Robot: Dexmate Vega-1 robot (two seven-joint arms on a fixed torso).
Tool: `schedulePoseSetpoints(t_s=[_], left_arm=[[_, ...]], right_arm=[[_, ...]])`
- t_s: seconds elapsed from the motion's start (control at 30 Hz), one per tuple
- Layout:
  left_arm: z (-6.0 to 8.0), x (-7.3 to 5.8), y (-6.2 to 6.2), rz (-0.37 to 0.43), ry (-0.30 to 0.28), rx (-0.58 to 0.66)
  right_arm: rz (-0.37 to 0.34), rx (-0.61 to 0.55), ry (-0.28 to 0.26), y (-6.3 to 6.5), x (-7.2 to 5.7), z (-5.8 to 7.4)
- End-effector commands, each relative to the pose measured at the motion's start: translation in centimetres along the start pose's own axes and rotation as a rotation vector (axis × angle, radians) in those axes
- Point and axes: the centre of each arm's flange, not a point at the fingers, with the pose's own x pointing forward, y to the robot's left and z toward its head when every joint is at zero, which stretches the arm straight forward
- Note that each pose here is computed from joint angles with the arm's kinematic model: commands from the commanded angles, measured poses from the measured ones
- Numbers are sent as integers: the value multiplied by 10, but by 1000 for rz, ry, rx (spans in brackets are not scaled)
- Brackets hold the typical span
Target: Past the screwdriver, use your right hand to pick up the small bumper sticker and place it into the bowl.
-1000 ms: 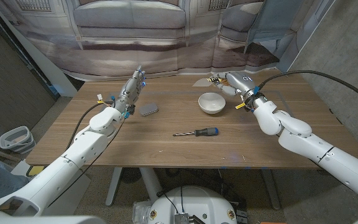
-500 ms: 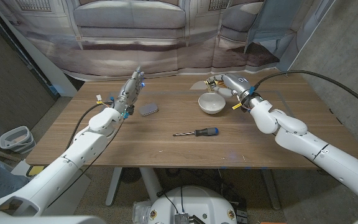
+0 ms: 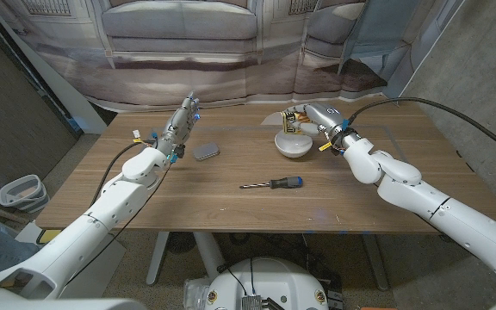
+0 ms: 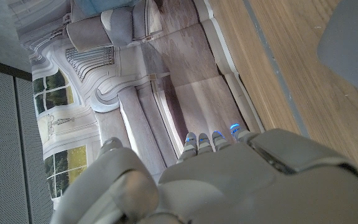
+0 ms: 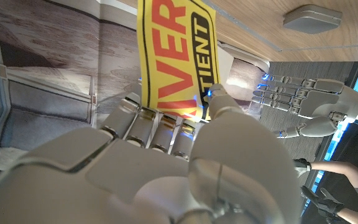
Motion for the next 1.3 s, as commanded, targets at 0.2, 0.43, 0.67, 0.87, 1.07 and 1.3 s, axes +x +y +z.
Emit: schedulePoseSetpoints(t_s=[0.2, 0.43, 0.67, 0.87, 1.07, 1.3], left_arm=[[-4, 3, 2, -9, 9, -4], [-4, 2, 4, -8, 6, -2], [-6, 0, 6, -3, 7, -6], [-8, -1, 7, 3, 11, -12], [-7, -2, 7, 7, 13, -7], [-8, 1, 5, 3, 19, -7]], right_arm=[[21, -6, 13, -5, -1, 2], [30, -16, 25, -9, 1, 2], [41, -16, 33, -9, 4, 2], [72, -12, 53, -4, 8, 0], [93, 2, 72, 1, 9, -6], [110, 12, 89, 4, 8, -9]])
